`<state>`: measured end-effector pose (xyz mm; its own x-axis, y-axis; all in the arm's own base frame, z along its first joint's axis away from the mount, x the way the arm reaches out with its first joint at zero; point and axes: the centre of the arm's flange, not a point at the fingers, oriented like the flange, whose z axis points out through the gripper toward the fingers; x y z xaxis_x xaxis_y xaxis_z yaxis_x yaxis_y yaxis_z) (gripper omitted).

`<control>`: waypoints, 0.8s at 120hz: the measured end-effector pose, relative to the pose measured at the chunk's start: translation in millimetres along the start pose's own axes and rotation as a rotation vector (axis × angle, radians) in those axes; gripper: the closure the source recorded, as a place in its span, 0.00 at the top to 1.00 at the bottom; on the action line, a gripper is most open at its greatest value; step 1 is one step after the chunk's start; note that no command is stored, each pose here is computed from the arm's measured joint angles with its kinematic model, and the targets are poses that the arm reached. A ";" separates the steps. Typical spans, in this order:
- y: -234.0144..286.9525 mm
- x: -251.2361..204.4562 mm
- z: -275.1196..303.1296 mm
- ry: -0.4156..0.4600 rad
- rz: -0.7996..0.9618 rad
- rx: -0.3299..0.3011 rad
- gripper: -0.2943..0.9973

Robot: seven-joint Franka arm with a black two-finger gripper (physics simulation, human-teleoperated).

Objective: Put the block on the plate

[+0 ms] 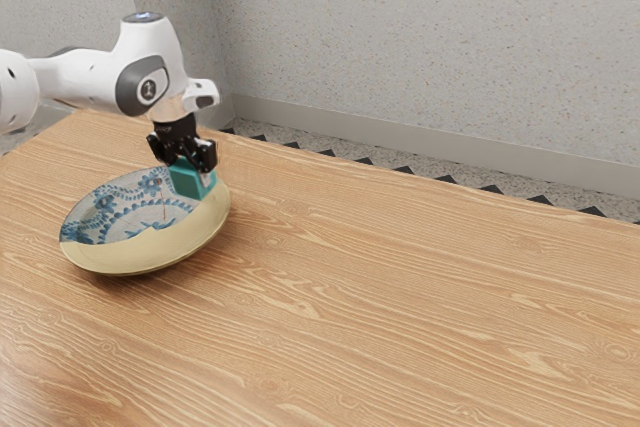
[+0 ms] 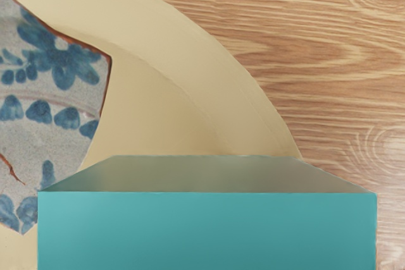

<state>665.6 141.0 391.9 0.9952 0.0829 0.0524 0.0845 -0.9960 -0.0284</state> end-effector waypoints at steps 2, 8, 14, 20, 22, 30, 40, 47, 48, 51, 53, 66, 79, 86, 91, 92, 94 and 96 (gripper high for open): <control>-3.5 -0.8 -0.3 -0.001 -0.001 0.003 0.54; -12.8 -3.0 -1.4 -0.005 -0.002 0.009 0.54; -23.6 -6.2 0.2 -0.013 -0.006 0.014 0.54; -35.1 -9.6 3.2 -0.022 -0.013 0.020 0.54; -38.7 -10.6 3.9 -0.024 -0.015 0.021 0.54; -51.6 -14.1 8.9 -0.034 -0.017 0.015 0.54; -69.2 -18.4 15.5 -0.044 -0.024 0.012 0.54; -79.1 -20.8 22.4 -0.054 -0.027 0.015 0.54; -80.2 -21.1 23.6 -0.056 -0.027 0.015 0.54; -83.6 -22.0 26.7 -0.060 -0.027 0.015 0.54; -86.1 -22.6 28.7 -0.063 -0.028 0.015 0.54; -97.9 -24.7 40.5 -0.077 -0.026 0.023 0.54; -105.2 -25.1 55.5 -0.093 -0.021 0.021 0.54; -109.7 -26.0 63.0 -0.100 -0.020 0.016 0.54; -110.4 -26.2 66.2 -0.102 -0.016 0.016 0.54; -110.4 -26.3 66.8 -0.103 -0.015 0.016 0.54; -110.9 -26.4 68.2 -0.105 -0.014 0.016 0.54; -111.9 -26.8 69.5 -0.106 -0.015 0.015 0.54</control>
<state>633.0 252.5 324.3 0.9934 0.1013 -0.0530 0.0991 -0.9941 -0.0435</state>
